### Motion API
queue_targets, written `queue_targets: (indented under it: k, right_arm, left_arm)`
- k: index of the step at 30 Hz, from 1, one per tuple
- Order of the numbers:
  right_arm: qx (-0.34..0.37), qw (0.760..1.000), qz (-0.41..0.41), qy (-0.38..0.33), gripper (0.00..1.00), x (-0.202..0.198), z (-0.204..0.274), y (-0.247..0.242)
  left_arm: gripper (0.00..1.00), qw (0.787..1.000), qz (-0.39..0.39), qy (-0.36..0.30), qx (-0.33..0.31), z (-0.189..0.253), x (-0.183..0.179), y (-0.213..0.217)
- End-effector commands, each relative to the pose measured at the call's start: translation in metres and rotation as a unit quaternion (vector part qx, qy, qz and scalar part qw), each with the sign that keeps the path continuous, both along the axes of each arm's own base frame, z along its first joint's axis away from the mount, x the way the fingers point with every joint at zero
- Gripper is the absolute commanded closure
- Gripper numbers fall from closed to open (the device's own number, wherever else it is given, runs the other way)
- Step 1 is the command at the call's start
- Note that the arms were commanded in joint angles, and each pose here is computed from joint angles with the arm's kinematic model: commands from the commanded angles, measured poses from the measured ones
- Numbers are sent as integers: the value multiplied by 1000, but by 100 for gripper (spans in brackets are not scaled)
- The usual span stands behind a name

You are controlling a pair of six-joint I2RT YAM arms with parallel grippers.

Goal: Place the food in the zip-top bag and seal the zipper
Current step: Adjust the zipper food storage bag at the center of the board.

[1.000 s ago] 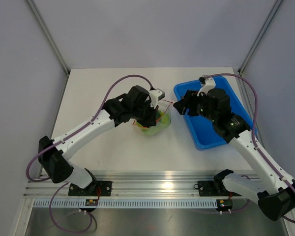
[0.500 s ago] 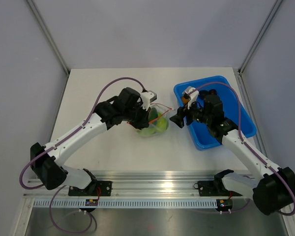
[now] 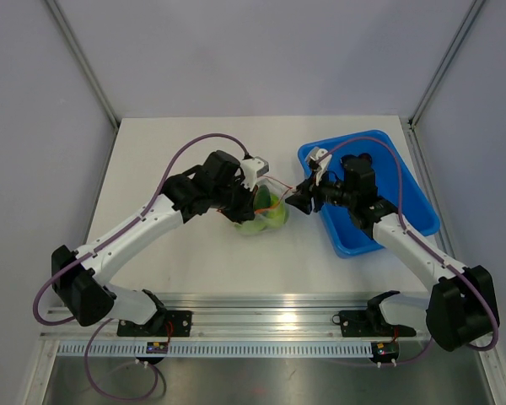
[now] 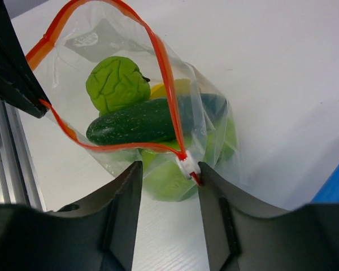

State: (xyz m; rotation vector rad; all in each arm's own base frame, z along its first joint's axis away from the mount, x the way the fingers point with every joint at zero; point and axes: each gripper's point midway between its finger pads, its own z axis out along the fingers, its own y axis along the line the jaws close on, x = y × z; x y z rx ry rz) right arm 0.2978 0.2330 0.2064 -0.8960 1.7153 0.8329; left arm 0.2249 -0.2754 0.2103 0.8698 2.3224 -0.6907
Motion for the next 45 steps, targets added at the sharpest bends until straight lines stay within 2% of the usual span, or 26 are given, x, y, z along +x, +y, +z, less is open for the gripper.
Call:
queue_targets:
  k: [1, 9, 10, 11, 16, 17, 18, 19, 22, 29, 34, 37, 41, 42, 43, 45]
  right_arm:
    - [32, 998, 15, -45, 52, 10, 33, 10]
    - [33, 999, 16, -32, 83, 11, 29, 10]
    - [33, 999, 15, -33, 95, 10, 30, 10]
    - [34, 999, 12, -34, 100, 10, 31, 10]
    - [36, 998, -11, -45, 100, 12, 33, 4]
    - [38, 998, -14, -50, 100, 11, 37, 3]
    - [39, 998, -16, -52, 100, 11, 38, 2]
    - [39, 998, -18, -53, 100, 11, 38, 1]
    - [41, 997, -19, -57, 100, 10, 45, 1]
    - [42, 997, -12, -56, 100, 5, 59, 1]
    - [39, 997, -2, -59, 100, -2, 67, 1]
    - [38, 998, 4, -56, 100, -5, 69, 1]
    - [22, 999, 10, -42, 100, -11, 65, -2]
    - [17, 999, 1, -47, 98, -9, 69, -4]
    - [11, 998, -7, -55, 96, -11, 73, -9]
    - [4, 997, -38, -74, 83, -7, 77, -18]
  left_arm:
    - [100, 999, -10, -29, -37, 27, 1, -5]
    - [100, 999, -9, -31, -38, 29, 1, -4]
    - [100, 999, -8, -31, -38, 30, 1, -4]
    - [100, 999, -9, -31, -38, 30, 0, -4]
    - [100, 999, -13, -38, -36, 35, 0, -2]
    - [93, 998, -18, -37, -39, 38, -1, -4]
    - [77, 998, -23, -41, -44, 45, 0, -6]
    - [47, 998, -27, -33, -40, 43, -1, -8]
    - [34, 997, -45, -34, -52, 51, -1, -20]
    - [32, 995, -72, -32, -57, 60, 6, -51]
    - [35, 997, -64, -24, -35, 50, 18, -63]
    - [42, 997, -61, -18, -34, 45, 23, -69]
    - [74, 998, -49, -20, -46, 45, 30, -75]
    - [97, 998, -48, -19, -47, 44, 32, -77]
    - [100, 997, -50, -16, -48, 43, 31, -77]
    - [100, 997, -51, -11, -62, 43, 31, -77]
